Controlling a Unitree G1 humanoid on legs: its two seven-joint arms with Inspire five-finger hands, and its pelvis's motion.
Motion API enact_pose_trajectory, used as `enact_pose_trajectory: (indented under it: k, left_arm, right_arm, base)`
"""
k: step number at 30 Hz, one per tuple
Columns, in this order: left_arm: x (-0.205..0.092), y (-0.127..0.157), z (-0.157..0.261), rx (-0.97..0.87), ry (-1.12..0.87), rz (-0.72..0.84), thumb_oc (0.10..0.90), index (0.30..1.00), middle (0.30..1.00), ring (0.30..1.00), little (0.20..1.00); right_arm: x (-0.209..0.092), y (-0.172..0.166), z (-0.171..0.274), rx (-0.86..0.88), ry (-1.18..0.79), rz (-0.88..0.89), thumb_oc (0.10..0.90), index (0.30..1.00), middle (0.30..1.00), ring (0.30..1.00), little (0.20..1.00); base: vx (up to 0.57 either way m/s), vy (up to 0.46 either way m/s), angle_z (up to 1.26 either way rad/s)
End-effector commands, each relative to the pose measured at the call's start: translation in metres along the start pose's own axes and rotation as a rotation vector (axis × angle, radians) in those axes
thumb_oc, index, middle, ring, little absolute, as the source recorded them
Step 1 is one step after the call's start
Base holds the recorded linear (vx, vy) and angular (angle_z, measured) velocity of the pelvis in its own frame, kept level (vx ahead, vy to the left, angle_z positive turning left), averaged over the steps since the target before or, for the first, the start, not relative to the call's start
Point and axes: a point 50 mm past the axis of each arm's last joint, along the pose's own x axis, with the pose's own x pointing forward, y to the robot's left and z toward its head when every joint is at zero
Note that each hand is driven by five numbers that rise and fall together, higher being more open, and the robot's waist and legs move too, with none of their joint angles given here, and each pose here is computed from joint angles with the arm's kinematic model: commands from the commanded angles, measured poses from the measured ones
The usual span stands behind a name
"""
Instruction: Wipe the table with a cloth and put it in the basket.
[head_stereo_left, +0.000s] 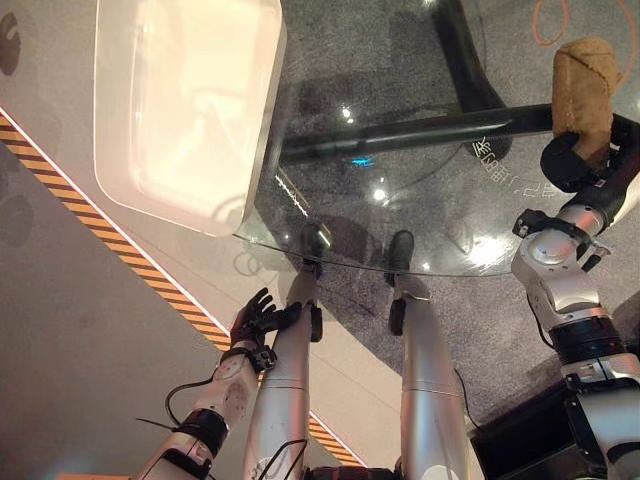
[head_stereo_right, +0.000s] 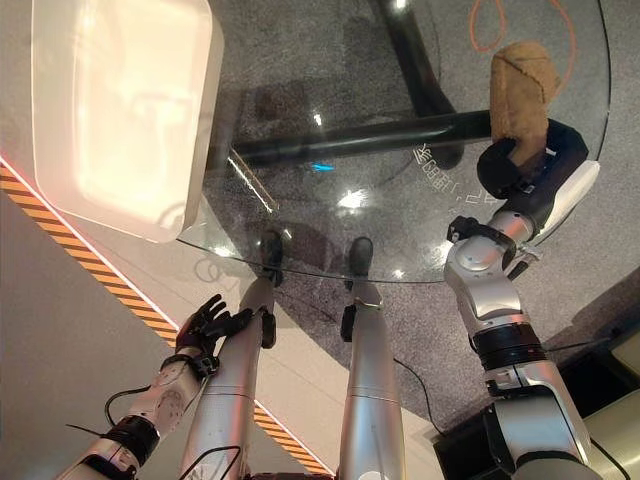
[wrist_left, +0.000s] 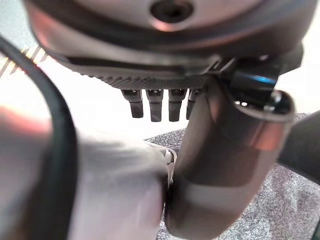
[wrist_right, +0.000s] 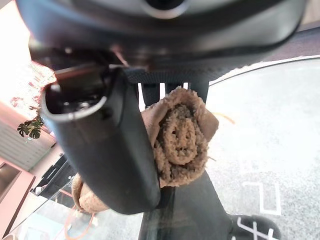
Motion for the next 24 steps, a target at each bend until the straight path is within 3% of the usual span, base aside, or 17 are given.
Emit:
enact_pose_trajectory:
  k: [1,9,19,24]
  left_arm:
    - [-0.019,0.018,-0.041,-0.056,0.113,0.069,0.8,0.9,0.9,0.9,0.9]
    - [-0.02,0.021,-0.04,-0.051,0.114,0.073,0.8,0.9,0.9,0.9,0.9]
    - [-0.019,0.02,-0.037,-0.035,0.094,0.043,0.8,0.9,0.9,0.9,0.9]
    - [-0.018,0.017,-0.036,-0.03,0.094,0.025,0.8,0.9,0.9,0.9,0.9]
  right_arm:
    - [0.018,-0.024,0.04,0.044,-0.226,-0.085,0.1,0.3,0.3,0.3,0.2]
    - [0.0,0.002,0.05,-0.052,-0.328,0.195,0.1,0.3,0.3,0.3,0.2]
    - [-0.047,0.046,0.042,-0.17,-0.411,0.682,0.1,0.3,0.3,0.3,0.2]
    - [-0.067,0.06,0.036,-0.181,-0.403,0.83,0.1,0.3,0.3,0.3,0.2]
  base:
    - [0.0,0.0,0.0]
    - [0.0,0.0,0.0]
    - [0.0,-0.002,0.02]
    - [0.0,0.005,0.04]
